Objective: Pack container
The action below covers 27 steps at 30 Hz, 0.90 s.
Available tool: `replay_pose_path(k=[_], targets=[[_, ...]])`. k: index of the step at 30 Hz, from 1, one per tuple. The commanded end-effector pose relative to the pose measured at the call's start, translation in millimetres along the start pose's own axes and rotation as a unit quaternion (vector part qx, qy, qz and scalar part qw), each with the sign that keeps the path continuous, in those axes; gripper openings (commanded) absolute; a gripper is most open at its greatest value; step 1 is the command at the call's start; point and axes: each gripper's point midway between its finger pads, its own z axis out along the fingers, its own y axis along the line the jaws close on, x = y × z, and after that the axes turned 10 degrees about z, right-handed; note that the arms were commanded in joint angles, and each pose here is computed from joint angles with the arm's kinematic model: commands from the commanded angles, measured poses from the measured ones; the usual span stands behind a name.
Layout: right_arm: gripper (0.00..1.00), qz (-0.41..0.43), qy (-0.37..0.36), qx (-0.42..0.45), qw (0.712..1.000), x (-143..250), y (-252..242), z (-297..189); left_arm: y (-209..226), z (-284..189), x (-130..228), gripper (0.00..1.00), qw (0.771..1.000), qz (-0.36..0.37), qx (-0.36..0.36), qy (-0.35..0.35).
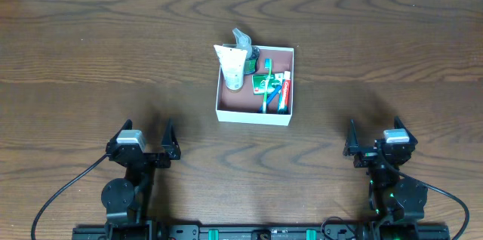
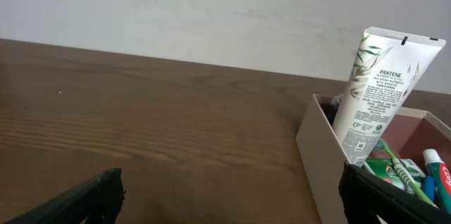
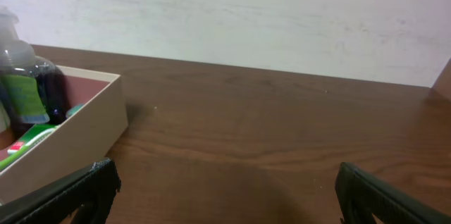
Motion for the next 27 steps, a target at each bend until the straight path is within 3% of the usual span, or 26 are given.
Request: replay_pose_path(k=[1, 27], targets=[[0.99, -0.008, -0.001, 0.003, 1.0, 0.0, -1.8, -0.3, -0.4, 0.5, 15.3, 0.98, 1.0, 0.005, 0.002, 0.024], [0.99, -0.008, -0.001, 0.003, 1.0, 0.0, -1.8, -0.3, -0.4, 0.5, 15.3, 0.98, 1.0, 0.005, 0.002, 0.024]])
